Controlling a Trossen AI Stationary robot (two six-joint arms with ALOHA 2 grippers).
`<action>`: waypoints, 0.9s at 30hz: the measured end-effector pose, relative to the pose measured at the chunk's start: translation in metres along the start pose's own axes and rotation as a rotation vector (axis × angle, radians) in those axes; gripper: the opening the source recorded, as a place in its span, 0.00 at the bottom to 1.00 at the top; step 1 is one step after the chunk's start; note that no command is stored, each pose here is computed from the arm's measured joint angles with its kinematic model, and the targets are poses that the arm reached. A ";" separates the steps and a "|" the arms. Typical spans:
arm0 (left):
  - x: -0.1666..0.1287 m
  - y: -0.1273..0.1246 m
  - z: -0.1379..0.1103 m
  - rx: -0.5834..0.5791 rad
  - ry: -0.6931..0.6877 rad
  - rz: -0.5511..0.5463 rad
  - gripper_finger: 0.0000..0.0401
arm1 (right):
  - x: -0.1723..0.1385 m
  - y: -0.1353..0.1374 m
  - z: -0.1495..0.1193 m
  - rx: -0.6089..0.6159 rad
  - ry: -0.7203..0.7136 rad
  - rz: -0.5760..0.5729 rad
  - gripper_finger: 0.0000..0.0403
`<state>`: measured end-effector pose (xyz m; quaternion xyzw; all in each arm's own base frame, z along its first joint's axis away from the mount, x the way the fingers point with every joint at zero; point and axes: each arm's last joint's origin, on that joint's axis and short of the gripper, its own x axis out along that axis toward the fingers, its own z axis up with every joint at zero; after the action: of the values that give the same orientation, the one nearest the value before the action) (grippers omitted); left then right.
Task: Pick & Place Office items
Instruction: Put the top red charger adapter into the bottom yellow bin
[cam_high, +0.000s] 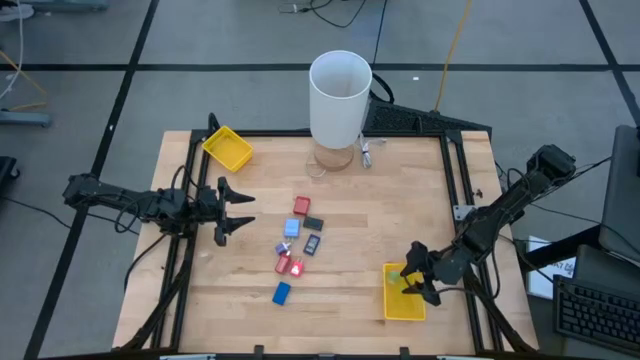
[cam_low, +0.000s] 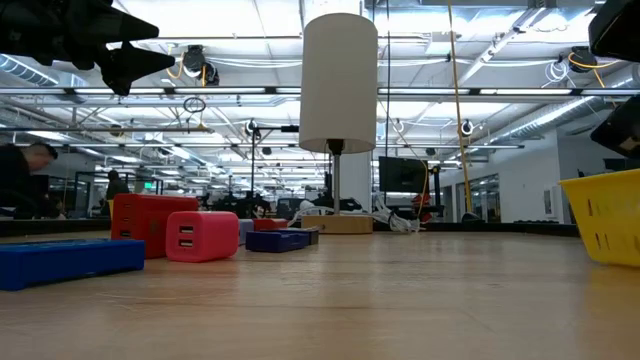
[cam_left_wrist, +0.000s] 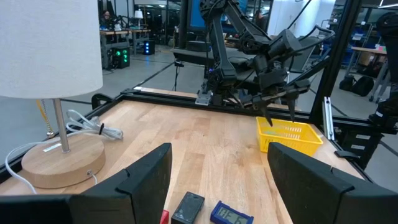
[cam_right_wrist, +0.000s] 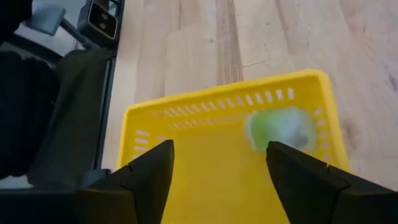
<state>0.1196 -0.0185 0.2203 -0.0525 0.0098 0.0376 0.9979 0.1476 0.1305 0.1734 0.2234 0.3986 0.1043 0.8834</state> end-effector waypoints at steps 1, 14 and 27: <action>0.000 0.000 0.000 0.000 0.000 0.000 0.67 | 0.000 0.000 0.001 -0.019 -0.005 -0.004 0.63; 0.000 0.000 0.001 -0.003 -0.012 -0.001 0.67 | -0.018 0.012 0.057 -0.524 -0.541 0.090 0.61; 0.008 0.000 -0.006 -0.152 0.036 0.079 0.67 | -0.043 0.011 0.095 -0.711 -0.973 -0.033 0.58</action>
<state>0.1270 -0.0182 0.2146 -0.1285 0.0269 0.0767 0.9884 0.1902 0.0948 0.2623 -0.0697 -0.1072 0.1032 0.9864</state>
